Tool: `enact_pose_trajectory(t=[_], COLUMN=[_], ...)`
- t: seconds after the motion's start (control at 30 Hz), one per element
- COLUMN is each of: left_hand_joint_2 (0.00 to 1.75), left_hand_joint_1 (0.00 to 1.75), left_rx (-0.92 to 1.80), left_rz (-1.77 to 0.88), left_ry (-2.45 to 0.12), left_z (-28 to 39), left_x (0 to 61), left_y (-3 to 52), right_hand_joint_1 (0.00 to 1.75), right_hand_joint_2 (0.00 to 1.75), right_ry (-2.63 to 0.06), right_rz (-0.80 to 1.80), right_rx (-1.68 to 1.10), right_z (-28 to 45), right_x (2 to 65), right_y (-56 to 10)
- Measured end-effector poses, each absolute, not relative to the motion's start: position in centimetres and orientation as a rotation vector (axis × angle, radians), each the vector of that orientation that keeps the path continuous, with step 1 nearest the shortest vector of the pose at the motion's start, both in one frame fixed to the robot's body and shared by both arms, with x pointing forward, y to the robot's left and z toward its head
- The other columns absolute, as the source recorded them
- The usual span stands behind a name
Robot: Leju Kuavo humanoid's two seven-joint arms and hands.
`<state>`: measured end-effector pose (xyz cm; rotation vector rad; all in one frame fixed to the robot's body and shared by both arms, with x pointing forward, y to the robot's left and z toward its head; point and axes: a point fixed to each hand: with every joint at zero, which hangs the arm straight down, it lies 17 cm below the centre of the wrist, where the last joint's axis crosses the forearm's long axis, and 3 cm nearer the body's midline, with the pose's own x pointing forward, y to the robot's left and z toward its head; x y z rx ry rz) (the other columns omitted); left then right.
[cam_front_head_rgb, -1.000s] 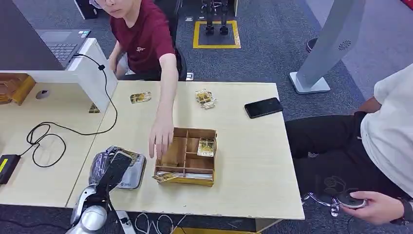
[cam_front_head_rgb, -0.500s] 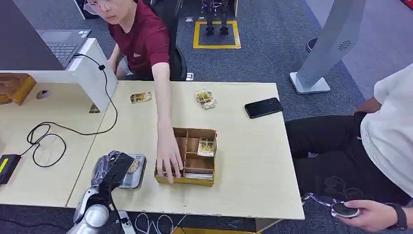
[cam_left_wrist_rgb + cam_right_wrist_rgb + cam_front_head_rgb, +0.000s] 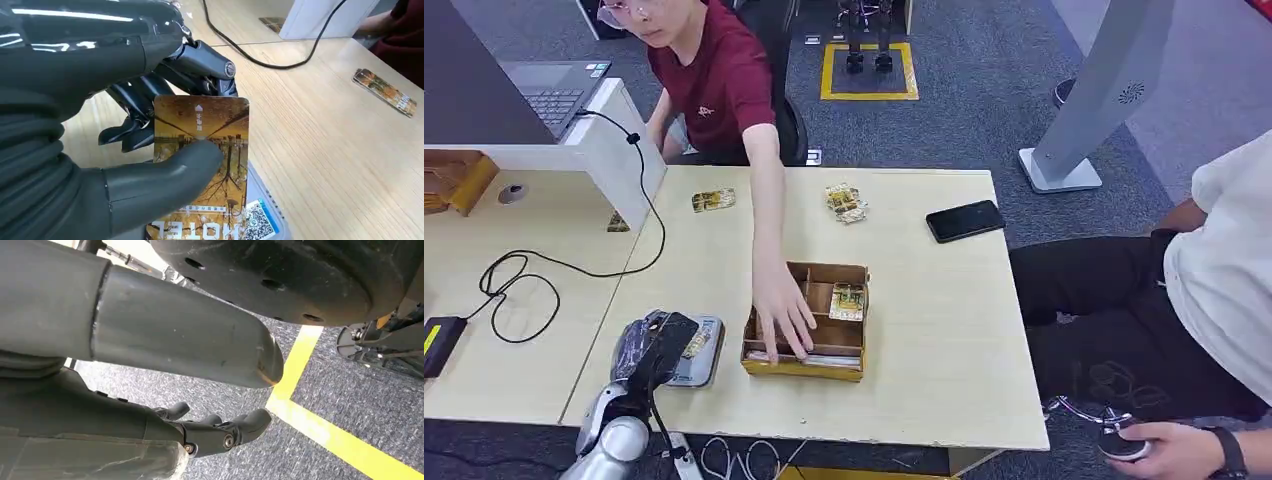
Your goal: Pass the card to the sensor for recognition and then transmit it.
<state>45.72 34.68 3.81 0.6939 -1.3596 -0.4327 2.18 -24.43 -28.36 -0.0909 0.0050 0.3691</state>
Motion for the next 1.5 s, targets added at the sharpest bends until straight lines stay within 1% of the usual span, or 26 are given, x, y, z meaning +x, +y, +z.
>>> enact_pose_trajectory(t=[0.23, 0.7, 0.83, 1.17, 1.3, 1.5], left_hand_joint_2=[1.75, 1.75, 1.75, 1.75, 1.75, 1.75], left_hand_joint_1=[1.75, 1.75, 1.75, 1.75, 1.75, 1.75], left_rx=[0.704, 0.863, 0.857, 0.776, 0.695, 0.639], left_rz=[-0.441, -0.483, -0.468, -0.410, -0.316, -0.172], left_ry=[-1.341, -1.233, -1.227, -1.298, -1.448, -1.741], left_z=[3.2, 0.9, 0.3, 1.1, 3.9, 12.1], left_x=[45.6, 44.8, 44.5, 44.9, 45.3, 45.5], left_y=[34.9, 37.4, 37.7, 36.6, 35.3, 33.5], right_hand_joint_1=[0.00, 0.00, 0.00, 0.00, 0.00, 0.00], right_hand_joint_2=[0.00, 0.00, 0.00, 0.00, 0.00, 0.00], right_ry=[0.004, -0.007, -0.009, -0.018, -0.019, -0.024], right_rz=[0.372, 0.404, 0.405, 0.404, 0.403, 0.411], right_rx=[-0.092, -0.096, -0.094, -0.095, -0.096, -0.099], right_z=[-28.4, -28.4, -28.4, -28.4, -28.4, -28.4], right_x=[2.2, 2.5, 2.5, 2.7, 2.7, 2.8], right_y=[-24.4, -24.5, -24.5, -24.5, -24.5, -24.6])
